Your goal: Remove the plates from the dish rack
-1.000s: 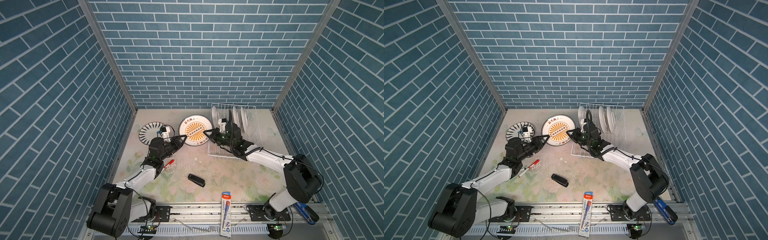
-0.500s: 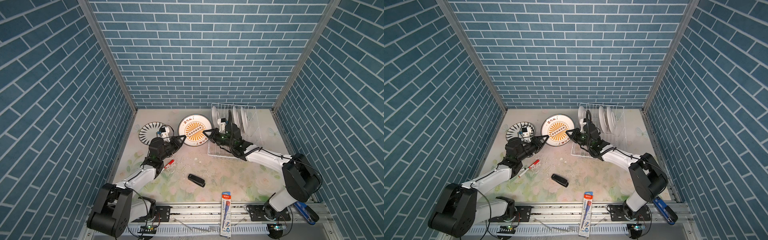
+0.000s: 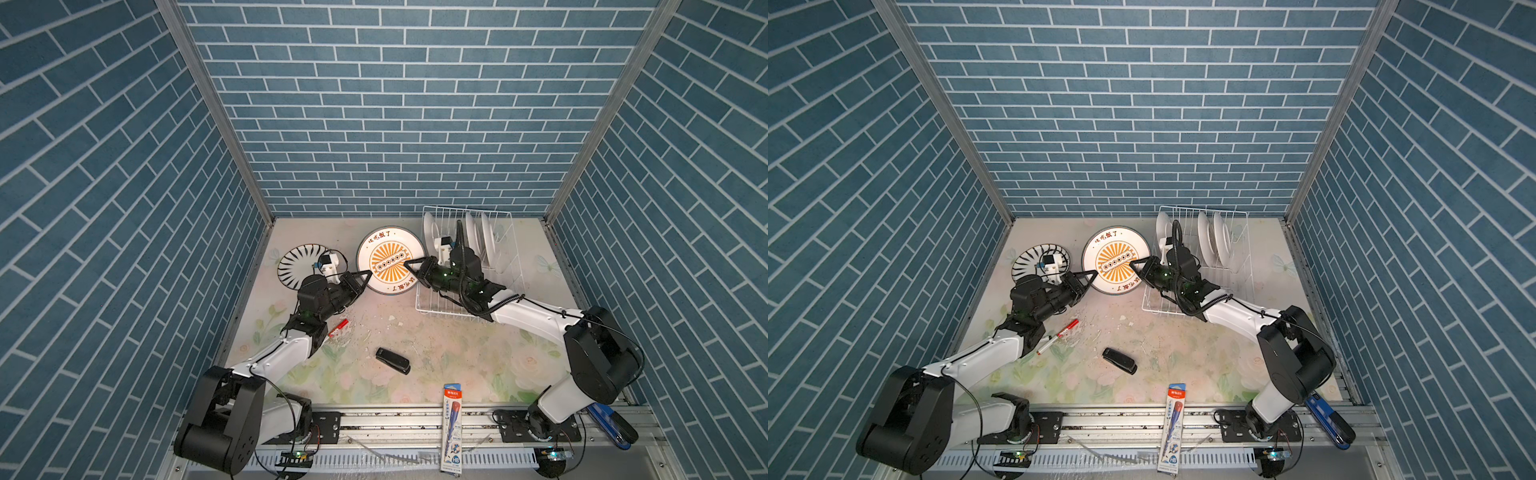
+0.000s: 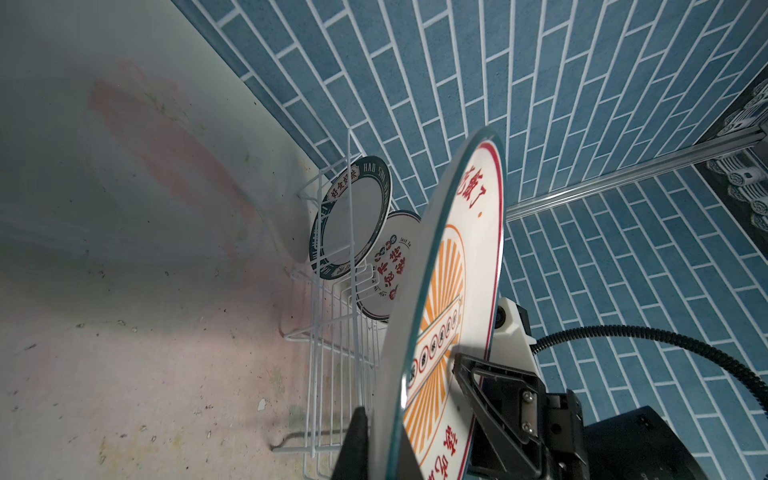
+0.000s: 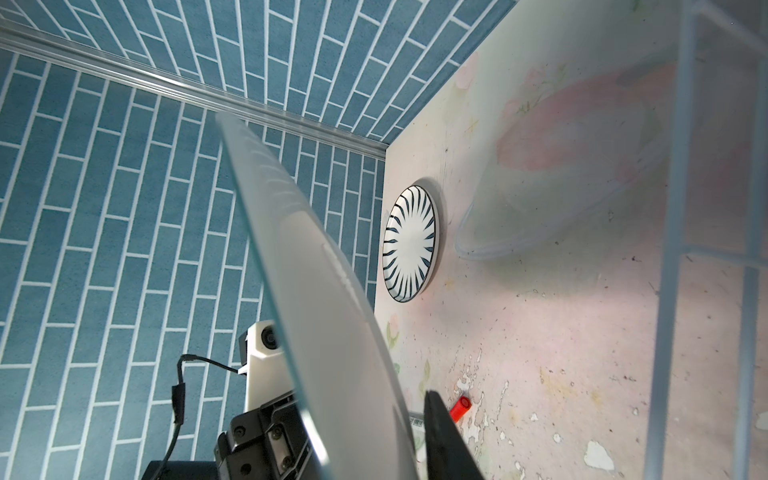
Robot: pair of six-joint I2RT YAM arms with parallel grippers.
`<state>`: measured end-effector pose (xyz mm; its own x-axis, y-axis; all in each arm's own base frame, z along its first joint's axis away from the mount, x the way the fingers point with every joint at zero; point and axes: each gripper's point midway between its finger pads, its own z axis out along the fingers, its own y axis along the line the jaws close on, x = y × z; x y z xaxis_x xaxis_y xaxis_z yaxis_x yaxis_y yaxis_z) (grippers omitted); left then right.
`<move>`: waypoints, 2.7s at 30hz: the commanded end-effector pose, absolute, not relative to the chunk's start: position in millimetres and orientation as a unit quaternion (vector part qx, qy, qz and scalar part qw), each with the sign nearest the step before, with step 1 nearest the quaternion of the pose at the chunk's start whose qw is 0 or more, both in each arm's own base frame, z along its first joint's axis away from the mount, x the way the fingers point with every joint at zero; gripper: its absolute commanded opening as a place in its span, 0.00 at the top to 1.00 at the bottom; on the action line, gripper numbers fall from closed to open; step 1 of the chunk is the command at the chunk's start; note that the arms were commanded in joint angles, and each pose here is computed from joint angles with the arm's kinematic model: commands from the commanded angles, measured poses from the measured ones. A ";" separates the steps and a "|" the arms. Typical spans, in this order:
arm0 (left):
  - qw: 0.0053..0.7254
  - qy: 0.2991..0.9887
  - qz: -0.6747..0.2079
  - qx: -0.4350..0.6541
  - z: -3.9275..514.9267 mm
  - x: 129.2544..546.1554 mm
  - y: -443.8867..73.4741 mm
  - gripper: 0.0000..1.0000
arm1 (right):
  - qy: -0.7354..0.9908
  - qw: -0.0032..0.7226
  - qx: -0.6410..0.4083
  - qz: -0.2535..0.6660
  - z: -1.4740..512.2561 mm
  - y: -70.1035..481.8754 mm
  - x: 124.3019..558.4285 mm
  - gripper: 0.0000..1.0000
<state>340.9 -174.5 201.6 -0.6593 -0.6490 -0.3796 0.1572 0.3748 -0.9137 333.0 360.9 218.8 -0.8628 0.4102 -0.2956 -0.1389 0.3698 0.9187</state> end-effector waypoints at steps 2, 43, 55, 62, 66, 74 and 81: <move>0.385 0.742 -0.530 -0.144 203.1 339.8 -177.4 1.00 | 0.768 0.255 0.070 0.583 240.3 364.2 328.2 0.57; 0.328 0.789 -0.446 -0.266 144.6 411.6 -120.7 1.00 | 0.836 0.325 0.089 0.432 281.1 283.8 362.8 0.01; 0.302 0.810 -0.415 -0.285 104.0 430.7 -115.6 1.00 | 0.847 0.328 0.097 0.406 272.8 264.1 365.4 0.01; 0.298 0.815 -0.403 -0.291 89.2 442.2 -112.4 1.00 | 0.849 0.322 0.099 0.408 268.8 260.9 364.9 0.01; 0.299 0.816 -0.398 -0.293 87.2 446.3 -111.2 1.00 | 0.853 0.311 0.097 0.409 262.6 262.6 364.4 0.01; 0.298 0.815 -0.387 -0.311 75.6 453.4 -105.3 1.00 | 0.854 0.306 0.100 0.409 259.5 262.0 367.6 0.01; 0.303 0.812 -0.383 -0.321 76.9 456.0 -101.3 1.00 | 0.854 0.306 0.102 0.408 259.5 260.4 370.7 0.01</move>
